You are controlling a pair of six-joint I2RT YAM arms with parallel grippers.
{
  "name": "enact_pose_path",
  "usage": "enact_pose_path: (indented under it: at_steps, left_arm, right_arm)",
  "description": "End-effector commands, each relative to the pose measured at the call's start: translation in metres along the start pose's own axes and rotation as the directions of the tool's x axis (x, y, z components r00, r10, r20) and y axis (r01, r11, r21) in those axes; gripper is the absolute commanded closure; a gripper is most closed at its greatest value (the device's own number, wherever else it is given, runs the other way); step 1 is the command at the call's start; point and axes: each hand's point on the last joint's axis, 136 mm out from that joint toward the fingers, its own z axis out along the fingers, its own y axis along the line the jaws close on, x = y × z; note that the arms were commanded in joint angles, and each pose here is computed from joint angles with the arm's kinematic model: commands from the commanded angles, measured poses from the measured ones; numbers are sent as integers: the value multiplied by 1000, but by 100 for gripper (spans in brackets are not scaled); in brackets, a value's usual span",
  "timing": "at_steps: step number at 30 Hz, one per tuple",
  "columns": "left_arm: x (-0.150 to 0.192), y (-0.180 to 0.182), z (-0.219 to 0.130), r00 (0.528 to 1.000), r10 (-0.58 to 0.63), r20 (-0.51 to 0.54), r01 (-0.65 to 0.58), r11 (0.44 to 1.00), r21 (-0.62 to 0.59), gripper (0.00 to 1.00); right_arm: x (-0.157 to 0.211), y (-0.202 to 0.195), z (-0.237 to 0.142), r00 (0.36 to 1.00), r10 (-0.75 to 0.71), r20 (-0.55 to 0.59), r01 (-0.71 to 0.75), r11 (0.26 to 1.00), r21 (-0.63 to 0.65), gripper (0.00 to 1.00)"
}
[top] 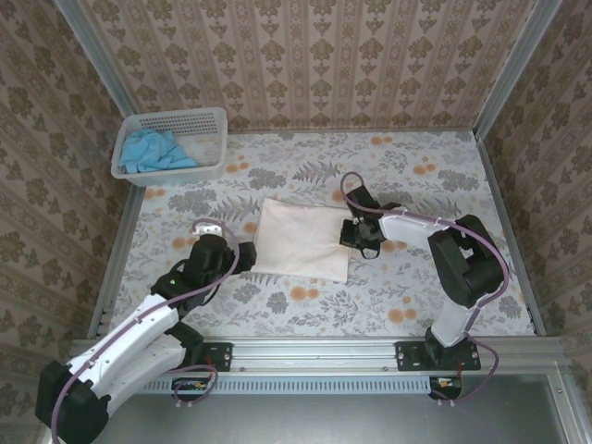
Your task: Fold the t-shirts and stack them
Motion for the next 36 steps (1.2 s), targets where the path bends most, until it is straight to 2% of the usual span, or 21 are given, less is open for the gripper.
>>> enact_pose_path:
  at_steps: [1,11,15,20,27,36]
  left_arm:
    - [1,6,-1,1000,-30,8,30,999,-17,0]
    - [4,5,-1,999,-49,13,49,999,4,0]
    - [5,5,2,999,-51,11,51,999,7,0]
    - [7,2,6,999,-41,2,41,999,16,0]
    - [10,-5,16,1000,-19,-21,20,999,40,0]
    - [12,-15,27,999,8,-38,-5,997,74,0]
  right_arm:
    - [-27,-26,-8,997,-46,62,39,993,107,99]
    - [-132,-121,-68,958,-151,244,58,934,351,100]
    - [-169,-167,-81,953,-112,283,-15,912,410,100]
    - [-208,-239,-84,936,21,351,-185,878,441,100]
    - [-269,-286,-89,902,48,428,-270,836,477,100]
    - [-325,-323,-83,890,85,448,-333,792,512,100]
